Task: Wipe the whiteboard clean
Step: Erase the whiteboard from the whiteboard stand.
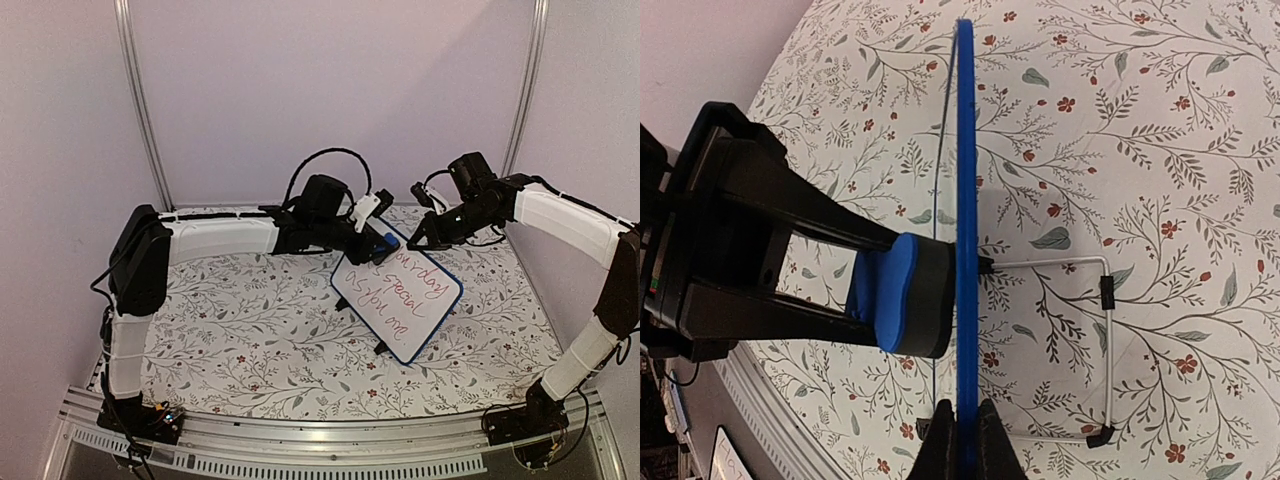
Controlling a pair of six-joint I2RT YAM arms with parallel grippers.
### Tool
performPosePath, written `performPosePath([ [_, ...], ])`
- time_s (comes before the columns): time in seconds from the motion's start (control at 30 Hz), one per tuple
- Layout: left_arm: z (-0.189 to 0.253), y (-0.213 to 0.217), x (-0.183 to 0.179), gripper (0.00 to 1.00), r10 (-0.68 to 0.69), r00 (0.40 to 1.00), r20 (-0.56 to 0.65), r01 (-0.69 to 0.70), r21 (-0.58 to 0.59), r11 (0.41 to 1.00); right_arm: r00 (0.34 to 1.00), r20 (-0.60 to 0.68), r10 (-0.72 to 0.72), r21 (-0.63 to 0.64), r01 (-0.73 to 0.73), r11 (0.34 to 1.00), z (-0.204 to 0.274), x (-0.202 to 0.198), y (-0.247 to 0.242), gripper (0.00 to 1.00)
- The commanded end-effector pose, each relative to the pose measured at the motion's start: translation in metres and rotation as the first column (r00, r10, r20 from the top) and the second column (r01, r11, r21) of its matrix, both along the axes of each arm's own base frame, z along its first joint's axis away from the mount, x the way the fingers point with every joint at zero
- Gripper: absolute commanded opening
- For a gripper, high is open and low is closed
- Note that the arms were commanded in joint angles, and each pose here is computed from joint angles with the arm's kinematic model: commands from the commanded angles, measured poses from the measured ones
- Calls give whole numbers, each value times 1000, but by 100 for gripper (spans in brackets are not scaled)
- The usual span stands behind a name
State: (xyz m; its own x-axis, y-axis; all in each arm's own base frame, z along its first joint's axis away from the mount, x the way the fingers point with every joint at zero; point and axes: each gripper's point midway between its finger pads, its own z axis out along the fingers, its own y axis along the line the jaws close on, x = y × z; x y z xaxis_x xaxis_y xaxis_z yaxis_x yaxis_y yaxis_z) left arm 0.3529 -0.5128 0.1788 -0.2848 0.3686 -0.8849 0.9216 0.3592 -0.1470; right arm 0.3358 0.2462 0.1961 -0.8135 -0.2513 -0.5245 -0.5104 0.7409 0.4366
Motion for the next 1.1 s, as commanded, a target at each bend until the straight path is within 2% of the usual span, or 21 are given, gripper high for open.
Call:
performPosePath([
  [0.0,-15,-13,-9,0,-50,999,14,50,28,998,990,-28,137,69,-135,988,4,-24,26,0],
  [0.6,-71,13,-13,0,40,999,17,-43,197,980,990,-33,138,69,-136,988,2,-23,26,0],
  [1.07,-103,39,-24,0,86,996,7,-85,269,959,990,-33,137,68,-135,989,2,-24,26,0],
])
